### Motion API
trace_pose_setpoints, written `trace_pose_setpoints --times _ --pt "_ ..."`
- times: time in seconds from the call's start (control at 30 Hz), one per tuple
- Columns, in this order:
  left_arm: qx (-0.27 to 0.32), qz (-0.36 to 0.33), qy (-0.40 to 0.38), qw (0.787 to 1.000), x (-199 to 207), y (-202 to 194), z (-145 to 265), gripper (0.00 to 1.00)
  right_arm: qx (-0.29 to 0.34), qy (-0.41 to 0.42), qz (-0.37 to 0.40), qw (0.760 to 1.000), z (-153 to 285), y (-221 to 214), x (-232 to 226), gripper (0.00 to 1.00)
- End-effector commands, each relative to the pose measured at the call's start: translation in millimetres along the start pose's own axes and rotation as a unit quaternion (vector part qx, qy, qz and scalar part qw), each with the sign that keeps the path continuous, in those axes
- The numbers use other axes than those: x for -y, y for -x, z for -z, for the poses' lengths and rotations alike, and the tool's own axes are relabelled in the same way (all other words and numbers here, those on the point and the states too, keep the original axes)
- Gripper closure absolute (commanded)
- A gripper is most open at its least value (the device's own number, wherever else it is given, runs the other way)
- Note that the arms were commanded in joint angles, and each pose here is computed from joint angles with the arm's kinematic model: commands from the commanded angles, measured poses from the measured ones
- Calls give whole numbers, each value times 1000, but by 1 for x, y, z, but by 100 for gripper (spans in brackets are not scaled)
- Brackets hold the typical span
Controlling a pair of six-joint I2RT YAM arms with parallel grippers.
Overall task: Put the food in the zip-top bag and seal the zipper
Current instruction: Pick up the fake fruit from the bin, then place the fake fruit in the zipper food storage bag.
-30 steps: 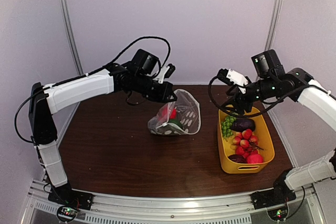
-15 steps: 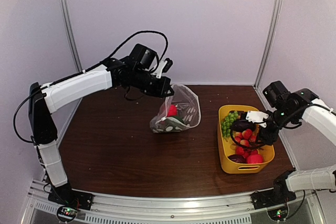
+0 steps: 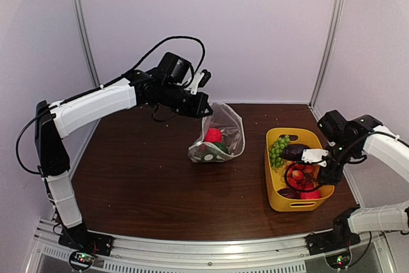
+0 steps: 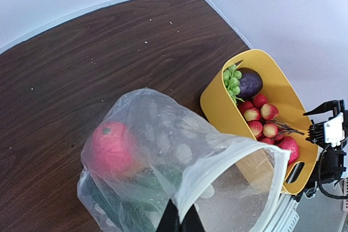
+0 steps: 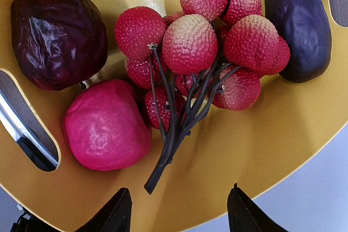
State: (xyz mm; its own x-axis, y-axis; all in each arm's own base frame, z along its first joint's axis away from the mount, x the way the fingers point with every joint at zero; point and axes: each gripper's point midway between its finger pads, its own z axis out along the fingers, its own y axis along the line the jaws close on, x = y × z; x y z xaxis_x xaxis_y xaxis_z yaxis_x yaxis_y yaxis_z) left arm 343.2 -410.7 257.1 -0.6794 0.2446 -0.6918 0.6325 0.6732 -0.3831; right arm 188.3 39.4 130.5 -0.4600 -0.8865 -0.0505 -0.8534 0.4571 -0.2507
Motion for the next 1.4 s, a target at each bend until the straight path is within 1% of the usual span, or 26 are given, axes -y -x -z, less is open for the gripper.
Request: trace_pose_setpoints --times 0.0,0.17,0.27,0.37,0.53,0.6,0.63,0.8,0.9,1.0,1.07,1.37 --pt "17 -7 -9 1000 6 8 5 100 8 27 -5 1000 -10 7 -6 41" --pt "17 -8 -9 1000 6 8 6 100 0 44 -12 999 -23 11 -10 48" --pt "14 -8 -8 1000 5 5 5 100 -5 36 -17 999 -28 10 -7 52" --pt "14 -8 -6 1000 4 5 4 100 -6 14 -25 1000 -28 10 1 61" --pt "14 -7 -10 1000 5 4 2 100 9 3 -32 999 -23 16 7 84" --pt "14 -7 -10 1000 5 4 1 100 23 0 -34 999 -17 21 10 98" --pt "14 -8 -9 1000 4 4 0 100 29 -5 -36 999 -13 23 12 100" --pt "15 -9 -7 1000 3 4 0 100 50 -23 -31 998 10 29 23 100" --pt "14 -10 -5 1000 3 4 -1 100 77 -49 -28 995 33 35 33 100" --pt "14 -9 -4 1000 2 4 -2 100 120 -73 -24 990 66 44 43 100" --pt "14 -9 -4 1000 2 5 -2 100 133 -88 -23 987 82 47 49 100" --pt "13 -9 1 1000 1 8 -4 100 163 -109 -12 980 116 52 60 100"
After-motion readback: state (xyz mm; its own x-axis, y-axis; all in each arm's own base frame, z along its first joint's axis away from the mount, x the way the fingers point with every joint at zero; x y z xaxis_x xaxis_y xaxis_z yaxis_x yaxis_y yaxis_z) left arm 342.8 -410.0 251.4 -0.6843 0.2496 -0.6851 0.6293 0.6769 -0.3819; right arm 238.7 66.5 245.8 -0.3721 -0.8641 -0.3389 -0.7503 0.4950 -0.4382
